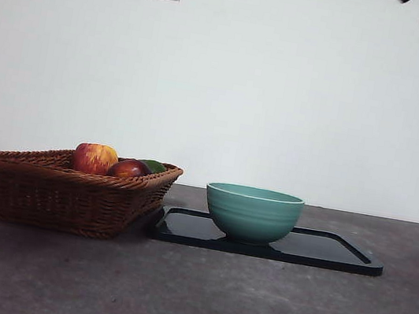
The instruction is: Pick up the wifruite, put it on the bowl, pick up the plate, put it on desk
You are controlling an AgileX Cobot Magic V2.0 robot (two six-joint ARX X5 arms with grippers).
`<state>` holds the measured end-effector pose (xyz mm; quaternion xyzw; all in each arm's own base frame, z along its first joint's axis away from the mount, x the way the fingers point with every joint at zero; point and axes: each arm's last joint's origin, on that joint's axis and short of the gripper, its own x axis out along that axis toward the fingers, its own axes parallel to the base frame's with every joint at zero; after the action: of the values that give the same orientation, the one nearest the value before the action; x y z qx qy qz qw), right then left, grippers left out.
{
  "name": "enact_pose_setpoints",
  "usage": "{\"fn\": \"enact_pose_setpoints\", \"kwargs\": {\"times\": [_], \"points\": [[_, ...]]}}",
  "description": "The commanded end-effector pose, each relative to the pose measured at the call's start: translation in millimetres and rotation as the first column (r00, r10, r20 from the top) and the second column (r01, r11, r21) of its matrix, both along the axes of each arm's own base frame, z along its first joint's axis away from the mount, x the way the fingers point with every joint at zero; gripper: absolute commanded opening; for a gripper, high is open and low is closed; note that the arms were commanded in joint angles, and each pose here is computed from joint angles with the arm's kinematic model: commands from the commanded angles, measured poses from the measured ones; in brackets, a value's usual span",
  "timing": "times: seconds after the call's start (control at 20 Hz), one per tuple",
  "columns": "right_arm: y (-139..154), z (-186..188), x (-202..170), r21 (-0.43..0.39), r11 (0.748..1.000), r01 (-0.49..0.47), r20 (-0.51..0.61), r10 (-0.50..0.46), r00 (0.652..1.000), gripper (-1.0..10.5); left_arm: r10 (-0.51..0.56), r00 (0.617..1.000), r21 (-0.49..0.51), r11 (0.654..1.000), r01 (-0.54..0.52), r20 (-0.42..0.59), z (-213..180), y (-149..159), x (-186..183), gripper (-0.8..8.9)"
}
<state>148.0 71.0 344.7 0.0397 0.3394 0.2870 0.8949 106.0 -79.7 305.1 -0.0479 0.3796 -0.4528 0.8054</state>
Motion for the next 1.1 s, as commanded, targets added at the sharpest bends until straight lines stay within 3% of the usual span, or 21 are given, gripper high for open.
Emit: {"fn": "enact_pose_setpoints", "kwargs": {"times": [0.05,0.25,1.1], "points": [[-2,-10,-18,0.019,0.998,-0.063,-0.007,0.063,0.998,2.0,-0.015,1.0,-0.007,1.0,0.016,0.02,3,-1,0,3.15],[-8,-32,-43,0.053,0.989,-0.141,-0.04,0.144,0.989,2.0,-0.015,1.0,-0.007,1.0,0.016,0.021,3,-1,0,3.15],[-11,-38,-52,0.052,0.988,-0.142,-0.049,0.145,0.988,2.0,-0.015,1.0,-0.007,1.0,0.015,0.02,3,-1,0,3.15]]}}
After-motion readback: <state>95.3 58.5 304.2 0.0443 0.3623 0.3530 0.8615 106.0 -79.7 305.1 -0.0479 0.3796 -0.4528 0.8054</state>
